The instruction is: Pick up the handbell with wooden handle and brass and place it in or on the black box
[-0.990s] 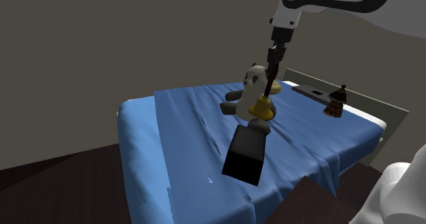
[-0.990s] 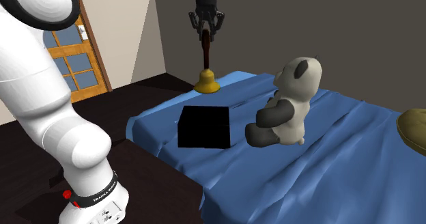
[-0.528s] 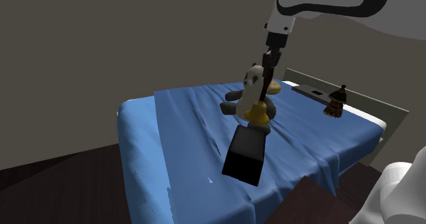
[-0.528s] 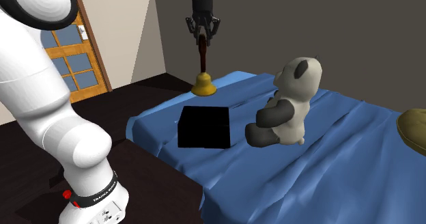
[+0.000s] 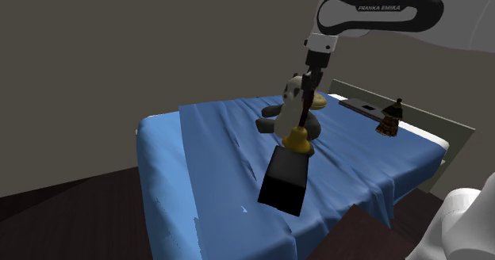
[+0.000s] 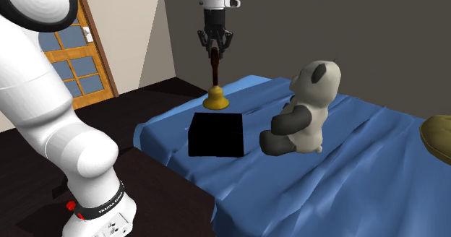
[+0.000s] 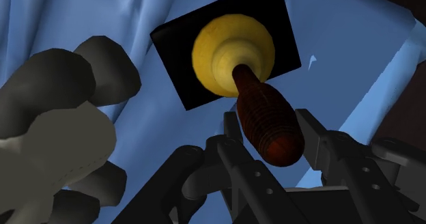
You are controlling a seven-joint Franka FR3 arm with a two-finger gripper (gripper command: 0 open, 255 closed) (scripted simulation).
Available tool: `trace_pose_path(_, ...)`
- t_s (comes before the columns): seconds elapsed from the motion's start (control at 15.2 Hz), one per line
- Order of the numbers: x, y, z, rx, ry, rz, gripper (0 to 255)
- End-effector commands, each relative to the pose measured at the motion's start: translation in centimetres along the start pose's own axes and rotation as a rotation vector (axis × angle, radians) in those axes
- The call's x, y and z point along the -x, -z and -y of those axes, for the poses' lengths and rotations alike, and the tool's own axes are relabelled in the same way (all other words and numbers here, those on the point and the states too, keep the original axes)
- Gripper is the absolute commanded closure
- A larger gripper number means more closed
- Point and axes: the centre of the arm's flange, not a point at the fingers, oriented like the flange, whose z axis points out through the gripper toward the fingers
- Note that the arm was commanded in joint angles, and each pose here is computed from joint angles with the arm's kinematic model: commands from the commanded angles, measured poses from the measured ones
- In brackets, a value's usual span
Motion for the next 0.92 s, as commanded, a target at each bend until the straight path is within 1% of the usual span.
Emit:
trace_pose_path(0.0, 0.1, -1.1, 0.0, 0.000, 0.000, -0.001, 255)
trace_pose_path(0.86, 0.1, -7.9, -0.1, 0.000, 0.000, -0.001, 255)
